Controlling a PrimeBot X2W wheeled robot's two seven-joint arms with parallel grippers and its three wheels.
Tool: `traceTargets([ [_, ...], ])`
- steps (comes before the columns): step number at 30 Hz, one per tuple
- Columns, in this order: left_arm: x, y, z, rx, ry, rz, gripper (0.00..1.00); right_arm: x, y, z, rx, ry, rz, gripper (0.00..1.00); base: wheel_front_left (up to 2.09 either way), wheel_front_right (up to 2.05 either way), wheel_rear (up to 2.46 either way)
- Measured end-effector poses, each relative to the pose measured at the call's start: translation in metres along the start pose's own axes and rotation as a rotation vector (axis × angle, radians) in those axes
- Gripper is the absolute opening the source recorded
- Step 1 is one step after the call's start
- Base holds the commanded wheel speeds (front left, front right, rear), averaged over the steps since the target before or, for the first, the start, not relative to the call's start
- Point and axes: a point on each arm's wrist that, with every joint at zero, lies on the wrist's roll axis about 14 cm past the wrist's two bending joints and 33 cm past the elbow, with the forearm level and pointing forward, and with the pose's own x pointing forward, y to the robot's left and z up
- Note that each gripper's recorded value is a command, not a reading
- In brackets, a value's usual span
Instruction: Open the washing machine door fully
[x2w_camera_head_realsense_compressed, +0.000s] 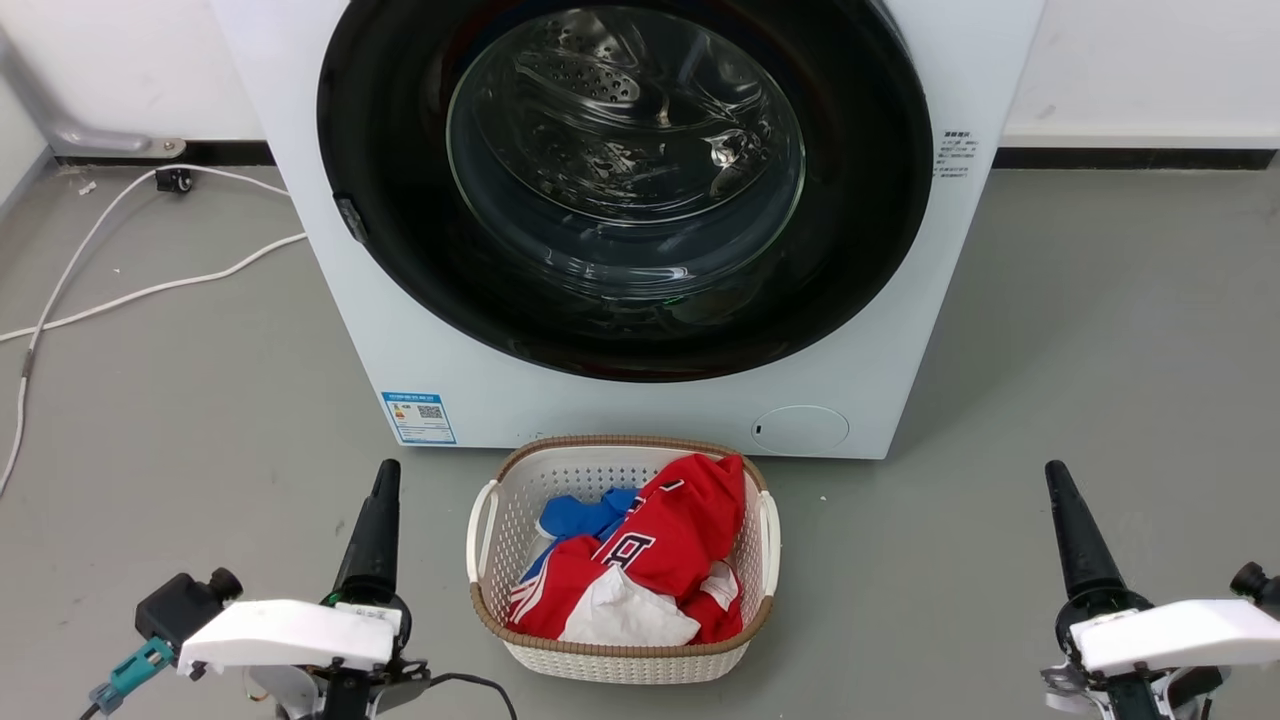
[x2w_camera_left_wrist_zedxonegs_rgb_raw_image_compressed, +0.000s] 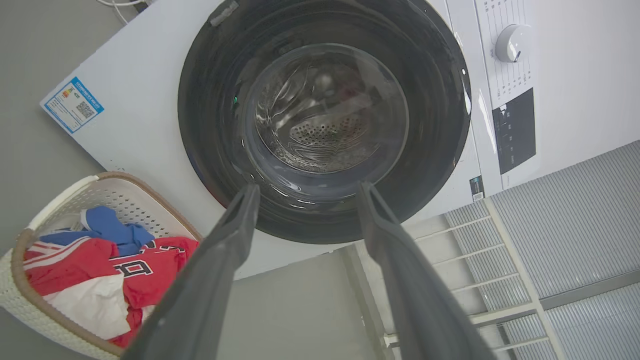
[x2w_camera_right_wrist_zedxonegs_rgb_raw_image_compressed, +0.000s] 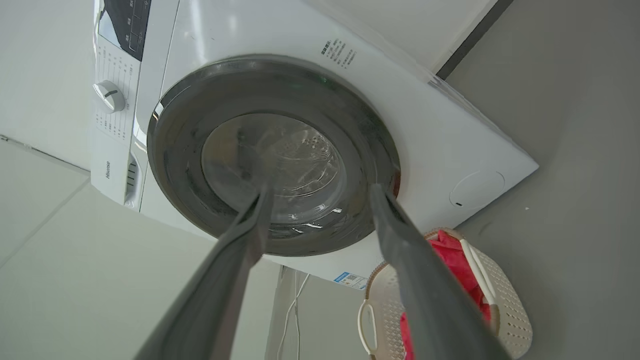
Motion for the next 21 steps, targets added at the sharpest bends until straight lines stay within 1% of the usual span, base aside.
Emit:
traceTargets([
  [6, 0.0, -0.01, 0.001, 0.162, -0.003, -0.037, 1.0, 0.0, 0.006, -0.002, -0.164, 0.013, 0.019, 1.0, 0.0, 0.0, 0.0],
  [14, 0.0, -0.021, -0.001, 0.399, 0.009, -0.084, 1.0, -0.001, 0.011, -0.005, -0.324, 0.024, 0.039, 1.0, 0.0, 0.0, 0.0],
  [21, -0.001, -0.027, -0.005, 0.554, 0.018, -0.112, 1.0, -0.003, 0.014, -0.009, -0.464, 0.043, 0.053, 1.0, 0.0, 0.0, 0.0],
])
